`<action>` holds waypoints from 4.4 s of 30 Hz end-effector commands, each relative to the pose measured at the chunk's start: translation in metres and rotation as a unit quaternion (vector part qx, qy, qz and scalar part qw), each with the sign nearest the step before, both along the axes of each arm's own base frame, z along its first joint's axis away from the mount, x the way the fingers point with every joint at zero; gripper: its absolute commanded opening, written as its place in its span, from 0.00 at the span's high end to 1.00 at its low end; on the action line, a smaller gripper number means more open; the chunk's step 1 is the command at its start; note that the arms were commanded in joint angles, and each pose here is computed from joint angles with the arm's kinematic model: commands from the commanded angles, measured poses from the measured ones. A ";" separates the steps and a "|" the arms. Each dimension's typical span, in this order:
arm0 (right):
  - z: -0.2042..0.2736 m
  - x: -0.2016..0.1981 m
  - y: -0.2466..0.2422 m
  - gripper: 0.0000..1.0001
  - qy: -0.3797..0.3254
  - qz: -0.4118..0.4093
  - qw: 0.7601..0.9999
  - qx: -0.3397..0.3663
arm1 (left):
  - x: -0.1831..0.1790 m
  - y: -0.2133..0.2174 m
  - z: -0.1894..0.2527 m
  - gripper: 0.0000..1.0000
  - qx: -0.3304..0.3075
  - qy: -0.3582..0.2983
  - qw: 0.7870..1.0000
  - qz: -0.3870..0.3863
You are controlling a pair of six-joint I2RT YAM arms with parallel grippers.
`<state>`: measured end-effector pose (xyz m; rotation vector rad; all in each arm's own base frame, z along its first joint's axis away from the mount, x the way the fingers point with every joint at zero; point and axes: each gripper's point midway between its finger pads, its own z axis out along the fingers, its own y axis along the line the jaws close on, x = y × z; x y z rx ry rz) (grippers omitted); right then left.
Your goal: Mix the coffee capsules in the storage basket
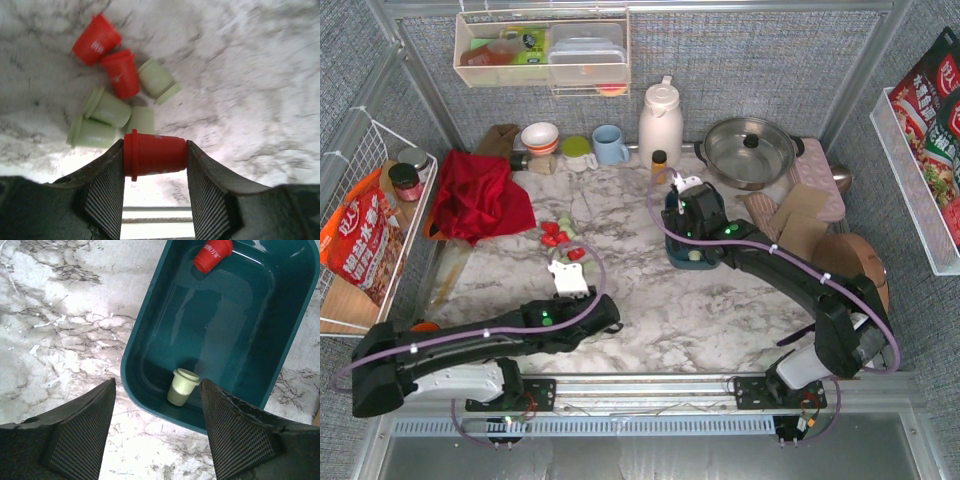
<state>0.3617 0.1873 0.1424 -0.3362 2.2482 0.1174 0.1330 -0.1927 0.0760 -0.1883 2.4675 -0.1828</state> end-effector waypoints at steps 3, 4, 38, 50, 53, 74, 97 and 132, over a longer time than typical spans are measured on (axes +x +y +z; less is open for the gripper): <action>0.030 -0.012 0.019 0.28 -0.011 0.032 0.998 0.053 | 0.046 -0.025 0.066 0.56 -0.061 -0.178 0.981 -0.055; 0.036 -0.016 0.022 0.28 -0.013 0.042 0.997 0.065 | 0.052 -0.030 0.075 0.56 -0.064 -0.210 0.973 -0.076; 0.088 -0.138 0.120 0.46 0.060 0.338 0.914 0.216 | 0.063 -0.117 0.161 0.50 -0.043 -0.562 0.751 -0.344; 0.072 -0.134 0.116 0.79 0.069 0.321 0.925 0.194 | 0.068 -0.119 0.167 0.50 -0.048 -0.567 0.756 -0.324; 0.072 -0.129 0.114 0.93 0.066 0.303 0.931 0.191 | 0.070 -0.116 0.167 0.49 -0.046 -0.565 0.760 -0.317; 0.092 -0.053 0.020 1.00 -0.082 0.039 0.984 0.157 | 0.072 -0.060 0.121 0.01 -0.044 -0.423 0.875 -0.233; -0.032 0.042 -0.057 0.61 -0.113 -0.152 0.980 0.066 | 0.053 0.052 0.044 0.01 0.011 -0.221 0.975 0.027; -0.026 0.029 -0.063 0.26 -0.102 -0.129 0.985 0.056 | -0.013 0.061 -0.039 0.21 0.016 0.027 0.999 0.024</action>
